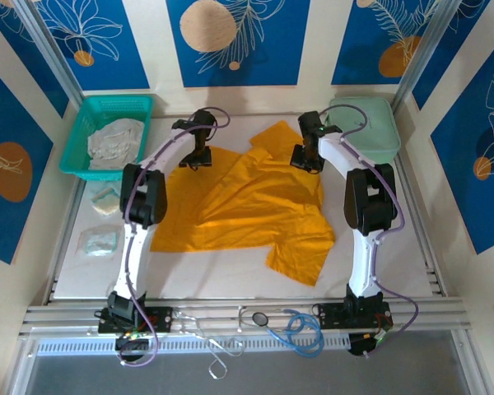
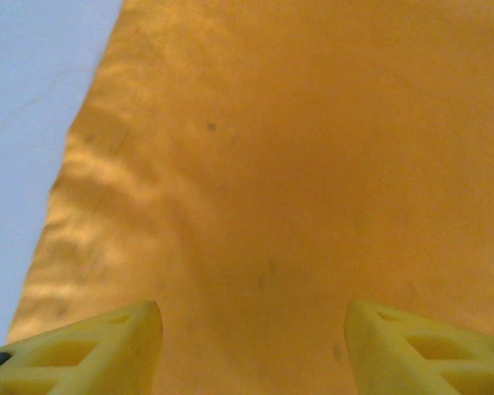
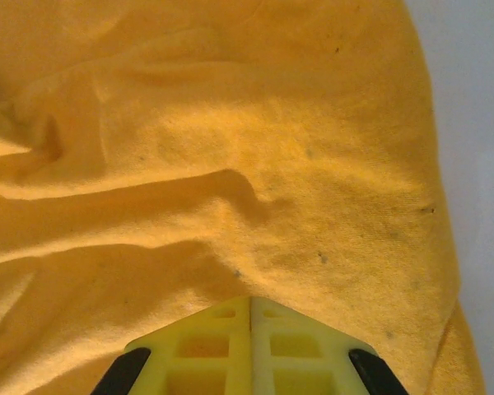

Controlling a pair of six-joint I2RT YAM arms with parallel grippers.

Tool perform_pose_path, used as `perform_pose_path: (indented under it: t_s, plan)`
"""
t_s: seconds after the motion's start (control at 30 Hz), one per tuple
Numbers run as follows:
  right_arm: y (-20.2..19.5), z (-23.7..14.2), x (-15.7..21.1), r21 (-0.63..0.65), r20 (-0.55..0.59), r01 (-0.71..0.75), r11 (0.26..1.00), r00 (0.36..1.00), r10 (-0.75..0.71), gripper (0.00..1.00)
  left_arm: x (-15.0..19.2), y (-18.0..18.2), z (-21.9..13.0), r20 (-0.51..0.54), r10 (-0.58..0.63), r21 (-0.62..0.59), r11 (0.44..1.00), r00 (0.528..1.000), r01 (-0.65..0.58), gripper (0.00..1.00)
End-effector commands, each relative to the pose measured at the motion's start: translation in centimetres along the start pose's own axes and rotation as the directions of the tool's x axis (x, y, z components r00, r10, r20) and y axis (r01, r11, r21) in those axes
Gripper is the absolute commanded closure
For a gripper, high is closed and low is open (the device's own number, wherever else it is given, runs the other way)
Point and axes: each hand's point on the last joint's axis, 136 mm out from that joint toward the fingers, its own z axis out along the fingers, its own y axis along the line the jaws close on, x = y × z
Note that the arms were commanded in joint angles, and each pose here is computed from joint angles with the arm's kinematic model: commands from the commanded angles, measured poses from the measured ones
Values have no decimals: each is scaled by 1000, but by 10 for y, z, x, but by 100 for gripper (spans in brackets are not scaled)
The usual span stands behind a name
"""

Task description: Fold and stack the t-shirts

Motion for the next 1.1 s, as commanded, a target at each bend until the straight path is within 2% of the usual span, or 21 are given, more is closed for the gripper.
perform_pose_path:
  t_s: [0.0, 0.13, 0.37, 0.57, 0.7, 0.87, 0.97, 1.07]
  plan:
    - [-9, 22, 12, 29, -71, -59, 998, 996, 61, 100, -16, 4, 12, -2, -27, -18, 999, 1000, 27, 39]
    - [-22, 38, 25, 81, -125, -115, 990, 984, 125, 100, -18, 22, 37, -37, -94, -91, 992, 995, 91, 40]
    - [-57, 36, 43, 150, -149, -237, 960, 954, 259, 100, 2, 60, 67, -116, -216, -153, 968, 969, 198, 39]
    - [-87, 36, 53, 174, -146, -304, 937, 933, 330, 100, 9, 95, 63, -115, -253, -220, 949, 961, 224, 40]
    - [-82, 38, 51, 117, -145, -303, 946, 937, 318, 100, 13, 96, 68, -120, -292, -148, 950, 949, 273, 41]
    - [-48, 27, 33, -30, -143, -222, 975, 966, 216, 100, -5, 72, 58, -107, -290, -3, 956, 951, 292, 37]
    - [-29, -1, 20, -80, -87, -152, 985, 986, 145, 87, -26, 62, 29, -55, -269, 58, 961, 962, 272, 24]
    - [-29, -36, 15, -80, -23, -126, 989, 992, 125, 69, -46, 54, -15, 25, -244, 112, 964, 970, 240, 12]
